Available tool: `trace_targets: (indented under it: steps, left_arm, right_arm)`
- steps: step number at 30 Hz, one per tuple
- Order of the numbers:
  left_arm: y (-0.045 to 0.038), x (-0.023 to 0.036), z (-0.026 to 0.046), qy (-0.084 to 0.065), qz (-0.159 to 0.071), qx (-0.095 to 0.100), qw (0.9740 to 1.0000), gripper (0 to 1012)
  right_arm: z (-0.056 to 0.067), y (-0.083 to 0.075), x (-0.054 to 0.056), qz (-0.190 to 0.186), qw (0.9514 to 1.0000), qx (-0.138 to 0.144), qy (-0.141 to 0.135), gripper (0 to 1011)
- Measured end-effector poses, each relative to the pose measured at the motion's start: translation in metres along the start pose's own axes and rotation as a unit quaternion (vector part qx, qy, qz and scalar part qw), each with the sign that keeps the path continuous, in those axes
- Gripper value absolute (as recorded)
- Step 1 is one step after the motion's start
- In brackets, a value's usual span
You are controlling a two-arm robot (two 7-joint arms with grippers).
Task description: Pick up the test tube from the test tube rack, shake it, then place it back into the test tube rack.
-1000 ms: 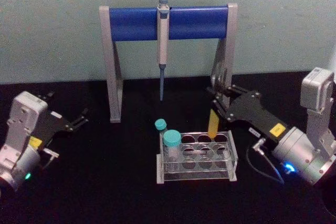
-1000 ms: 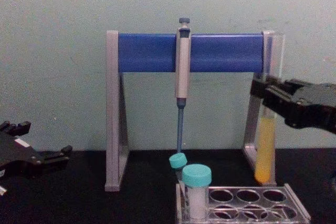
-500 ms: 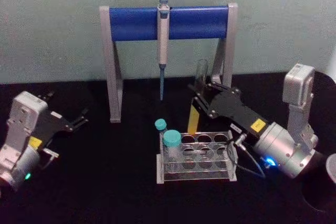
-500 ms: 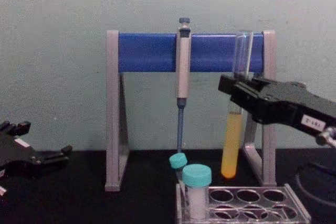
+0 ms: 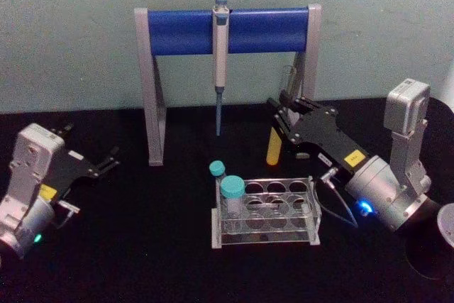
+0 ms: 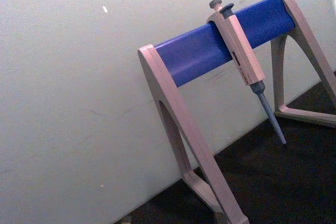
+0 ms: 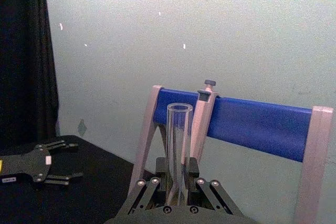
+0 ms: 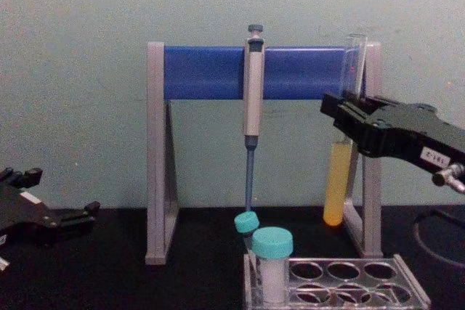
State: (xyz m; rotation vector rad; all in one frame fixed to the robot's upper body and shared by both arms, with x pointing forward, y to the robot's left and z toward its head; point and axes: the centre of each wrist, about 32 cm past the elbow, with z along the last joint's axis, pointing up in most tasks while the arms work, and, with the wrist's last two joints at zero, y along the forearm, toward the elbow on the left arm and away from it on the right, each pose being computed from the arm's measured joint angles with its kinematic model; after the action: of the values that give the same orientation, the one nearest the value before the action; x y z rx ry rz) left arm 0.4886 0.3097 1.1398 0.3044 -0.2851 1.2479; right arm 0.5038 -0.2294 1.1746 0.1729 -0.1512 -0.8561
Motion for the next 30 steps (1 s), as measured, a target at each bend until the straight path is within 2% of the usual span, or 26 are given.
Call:
trace_targets:
  steps: [12, 20, 27, 30]
  left_arm:
    - [0.0, 0.0, 0.0, 0.0, 0.0, 0.0, 1.0, 1009]
    - [0.0, 0.0, 0.0, 0.0, 0.0, 0.0, 1.0, 1010]
    - [0.0, 0.0, 0.0, 0.0, 0.0, 0.0, 1.0, 1010]
    - [0.0, 0.0, 0.0, 0.0, 0.0, 0.0, 1.0, 1010]
  right_arm:
    - [0.002, -0.004, 0.004, -0.014, 0.9998, -0.006, -0.009, 229]
    - [0.007, -0.016, 0.009, -0.024, 0.999, -0.02, -0.034, 229]
    - [0.015, -0.03, 0.008, -0.015, 0.9981, -0.041, -0.045, 229]
    - [0.02, -0.036, 0.007, 0.006, 0.9978, -0.055, -0.035, 229]
